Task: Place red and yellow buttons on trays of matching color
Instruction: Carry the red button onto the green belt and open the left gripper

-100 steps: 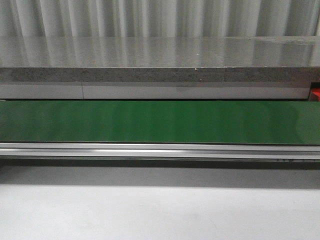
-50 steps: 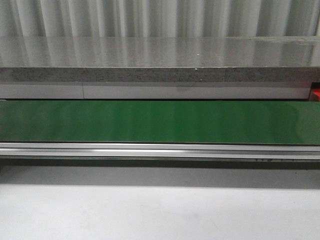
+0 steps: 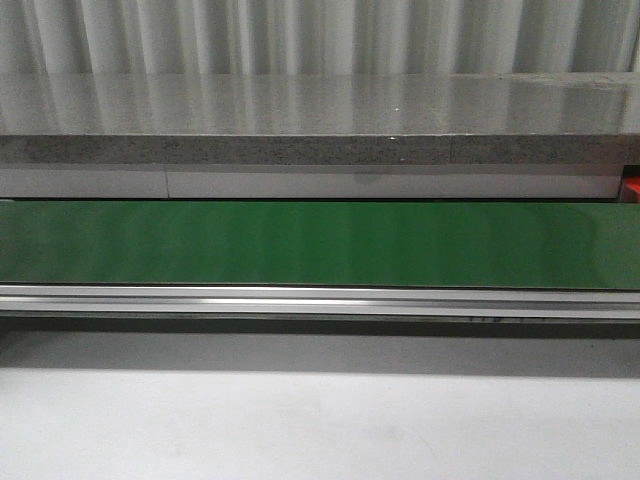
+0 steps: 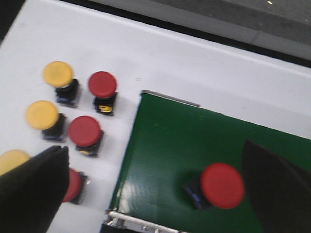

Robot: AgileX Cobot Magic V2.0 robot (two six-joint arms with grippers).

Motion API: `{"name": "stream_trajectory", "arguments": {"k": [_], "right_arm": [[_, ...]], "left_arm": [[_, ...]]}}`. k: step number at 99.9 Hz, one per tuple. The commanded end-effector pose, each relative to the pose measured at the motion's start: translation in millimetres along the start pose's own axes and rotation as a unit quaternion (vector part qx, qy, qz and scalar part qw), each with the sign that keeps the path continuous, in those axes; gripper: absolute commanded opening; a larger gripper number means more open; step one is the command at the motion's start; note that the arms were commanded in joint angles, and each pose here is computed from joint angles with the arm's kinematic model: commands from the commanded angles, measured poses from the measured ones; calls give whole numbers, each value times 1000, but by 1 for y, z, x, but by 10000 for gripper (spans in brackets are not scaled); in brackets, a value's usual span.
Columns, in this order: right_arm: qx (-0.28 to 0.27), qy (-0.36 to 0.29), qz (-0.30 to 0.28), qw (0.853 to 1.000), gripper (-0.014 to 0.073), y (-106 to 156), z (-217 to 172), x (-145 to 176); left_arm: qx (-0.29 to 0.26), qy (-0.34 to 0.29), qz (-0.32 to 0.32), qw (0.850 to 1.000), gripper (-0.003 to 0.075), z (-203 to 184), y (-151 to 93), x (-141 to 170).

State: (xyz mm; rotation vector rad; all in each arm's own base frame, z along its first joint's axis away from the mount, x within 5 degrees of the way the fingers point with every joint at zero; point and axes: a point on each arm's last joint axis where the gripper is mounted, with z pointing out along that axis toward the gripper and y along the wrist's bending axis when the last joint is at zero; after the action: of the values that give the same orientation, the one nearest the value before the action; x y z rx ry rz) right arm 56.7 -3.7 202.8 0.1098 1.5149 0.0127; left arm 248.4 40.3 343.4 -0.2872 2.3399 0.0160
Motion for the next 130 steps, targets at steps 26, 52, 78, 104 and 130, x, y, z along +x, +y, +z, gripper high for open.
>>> {"name": "stream_trajectory", "arguments": {"k": [26, 52, 78, 104, 130], "right_arm": [[-6, -62, -6, 998, -68, 2, -3, -16], [-6, -62, -6, 998, -68, 2, -3, -16], [-6, -62, -6, 998, -68, 2, -3, -16], [-6, -62, -6, 998, -68, 2, -3, -16], [-6, -62, -6, 998, -68, 2, -3, -16]], "left_arm": [[-129, 11, -133, 983, 689, -1, 77, 42], [-171, 34, -162, 971, 689, 25, 107, 58], [-174, 98, -165, 966, 689, 67, 123, 64], [-174, 108, -167, 964, 689, 92, 133, 69], [-180, 112, -185, 960, 688, 110, 148, 78]]}}
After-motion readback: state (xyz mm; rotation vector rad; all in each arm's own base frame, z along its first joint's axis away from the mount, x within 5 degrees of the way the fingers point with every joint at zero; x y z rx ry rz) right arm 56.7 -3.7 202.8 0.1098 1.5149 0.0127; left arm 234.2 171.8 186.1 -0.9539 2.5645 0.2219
